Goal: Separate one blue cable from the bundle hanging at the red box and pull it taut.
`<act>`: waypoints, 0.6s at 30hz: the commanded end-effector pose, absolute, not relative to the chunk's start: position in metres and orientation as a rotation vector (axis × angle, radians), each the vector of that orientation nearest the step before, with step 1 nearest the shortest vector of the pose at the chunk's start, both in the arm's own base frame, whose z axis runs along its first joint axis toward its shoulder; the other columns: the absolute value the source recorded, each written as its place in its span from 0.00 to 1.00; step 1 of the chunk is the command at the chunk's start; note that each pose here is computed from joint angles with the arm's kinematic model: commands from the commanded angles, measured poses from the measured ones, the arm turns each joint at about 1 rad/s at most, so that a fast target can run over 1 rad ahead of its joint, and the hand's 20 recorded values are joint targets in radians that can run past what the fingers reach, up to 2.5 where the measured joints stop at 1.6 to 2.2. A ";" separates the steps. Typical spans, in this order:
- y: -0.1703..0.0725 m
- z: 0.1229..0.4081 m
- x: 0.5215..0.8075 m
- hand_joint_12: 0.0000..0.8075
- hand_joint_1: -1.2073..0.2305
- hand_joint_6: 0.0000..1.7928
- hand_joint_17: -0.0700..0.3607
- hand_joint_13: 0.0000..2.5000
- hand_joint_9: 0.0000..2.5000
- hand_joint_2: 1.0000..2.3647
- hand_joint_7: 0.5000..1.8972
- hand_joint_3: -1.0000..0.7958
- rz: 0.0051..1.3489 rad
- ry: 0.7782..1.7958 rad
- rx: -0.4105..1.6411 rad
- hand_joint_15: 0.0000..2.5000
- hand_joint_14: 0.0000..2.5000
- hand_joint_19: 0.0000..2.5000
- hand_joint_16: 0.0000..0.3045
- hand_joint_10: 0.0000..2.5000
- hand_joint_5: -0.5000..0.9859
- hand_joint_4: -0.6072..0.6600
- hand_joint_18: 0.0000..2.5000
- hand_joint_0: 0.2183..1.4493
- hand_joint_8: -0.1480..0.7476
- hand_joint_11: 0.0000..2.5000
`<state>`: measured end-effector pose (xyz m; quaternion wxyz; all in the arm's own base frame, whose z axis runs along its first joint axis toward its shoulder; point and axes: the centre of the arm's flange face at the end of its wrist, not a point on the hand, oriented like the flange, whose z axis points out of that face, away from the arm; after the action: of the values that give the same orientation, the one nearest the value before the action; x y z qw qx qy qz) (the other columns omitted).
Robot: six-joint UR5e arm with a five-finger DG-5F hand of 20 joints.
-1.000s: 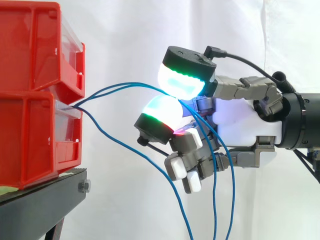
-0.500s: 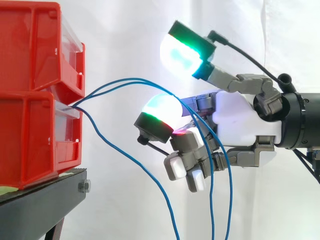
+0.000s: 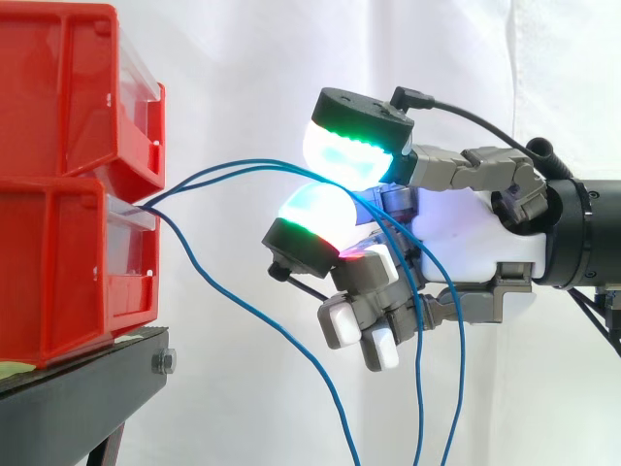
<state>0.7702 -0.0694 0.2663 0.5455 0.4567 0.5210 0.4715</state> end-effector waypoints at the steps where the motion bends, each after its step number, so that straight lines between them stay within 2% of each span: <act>1: -0.068 0.266 0.770 0.49 0.27 0.53 0.45 0.36 0.42 0.01 0.38 0.41 1.120 1.237 1.082 0.24 0.01 0.28 0.18 0.00 0.22 0.54 0.37 0.39 0.59 0.41; 4: -0.070 0.266 0.770 0.48 0.26 0.53 0.44 0.36 0.42 0.00 0.34 0.28 1.118 1.238 1.084 0.24 0.01 0.28 0.17 0.01 0.22 0.53 0.37 0.42 0.58 0.40; 10: -0.070 0.266 0.770 0.48 0.25 0.52 0.43 0.35 0.42 0.00 0.36 0.28 1.115 1.233 1.085 0.24 0.01 0.28 0.17 0.01 0.22 0.53 0.36 0.41 0.58 0.40; 18: -0.070 0.266 0.770 0.47 0.27 0.52 0.43 0.36 0.44 0.00 0.38 0.28 1.113 1.233 1.087 0.24 0.01 0.28 0.17 0.00 0.24 0.57 0.37 0.33 0.59 0.40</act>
<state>0.7702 -0.0700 0.2660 0.5464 0.4581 0.5205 0.4698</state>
